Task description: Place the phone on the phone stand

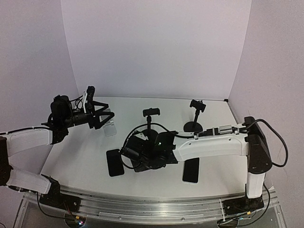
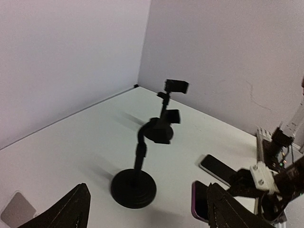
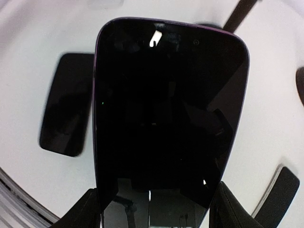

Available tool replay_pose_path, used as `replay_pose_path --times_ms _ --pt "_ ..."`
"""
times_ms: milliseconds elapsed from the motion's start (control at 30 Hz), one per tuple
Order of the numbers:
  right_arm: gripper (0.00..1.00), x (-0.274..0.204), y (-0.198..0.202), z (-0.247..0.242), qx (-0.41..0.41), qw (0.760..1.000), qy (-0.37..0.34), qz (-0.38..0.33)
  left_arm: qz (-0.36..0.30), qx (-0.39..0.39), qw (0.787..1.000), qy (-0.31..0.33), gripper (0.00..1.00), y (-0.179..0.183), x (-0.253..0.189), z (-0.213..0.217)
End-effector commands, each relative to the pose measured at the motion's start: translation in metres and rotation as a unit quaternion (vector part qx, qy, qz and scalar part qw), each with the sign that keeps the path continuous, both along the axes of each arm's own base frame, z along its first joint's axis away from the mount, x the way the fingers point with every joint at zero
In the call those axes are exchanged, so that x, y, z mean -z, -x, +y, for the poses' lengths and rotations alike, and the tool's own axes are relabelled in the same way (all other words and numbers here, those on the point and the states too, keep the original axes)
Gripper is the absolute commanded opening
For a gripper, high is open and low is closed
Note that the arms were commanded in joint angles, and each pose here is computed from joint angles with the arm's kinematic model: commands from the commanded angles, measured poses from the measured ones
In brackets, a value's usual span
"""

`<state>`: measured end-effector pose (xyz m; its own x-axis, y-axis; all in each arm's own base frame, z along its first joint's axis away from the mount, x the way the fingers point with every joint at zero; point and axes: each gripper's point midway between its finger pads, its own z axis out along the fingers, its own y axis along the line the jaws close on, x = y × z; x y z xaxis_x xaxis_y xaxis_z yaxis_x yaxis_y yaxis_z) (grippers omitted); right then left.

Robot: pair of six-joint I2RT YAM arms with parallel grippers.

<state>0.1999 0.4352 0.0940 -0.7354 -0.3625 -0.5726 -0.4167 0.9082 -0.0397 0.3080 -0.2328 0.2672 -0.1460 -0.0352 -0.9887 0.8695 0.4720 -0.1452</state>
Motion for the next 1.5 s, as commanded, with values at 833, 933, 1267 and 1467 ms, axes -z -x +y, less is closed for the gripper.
replay_pose_path --times_ms 833,933,1267,1467 --pt "0.41 -0.222 -0.066 0.081 0.068 0.931 -0.164 -0.319 0.081 0.064 0.989 0.109 0.82 0.018 -0.089 -0.029" --pt "0.41 -0.224 -0.066 0.086 0.061 0.93 -0.164 -0.323 0.087 0.069 0.989 0.102 0.78 0.021 -0.084 -0.034" --pt "0.4 -0.224 -0.067 0.099 0.033 0.929 -0.158 -0.334 0.084 0.074 0.989 0.098 0.26 0.017 -0.085 -0.04" --pt "0.4 -0.214 -0.073 0.097 0.027 0.932 -0.15 -0.329 0.069 0.109 0.987 0.098 0.0 0.029 -0.089 -0.042"
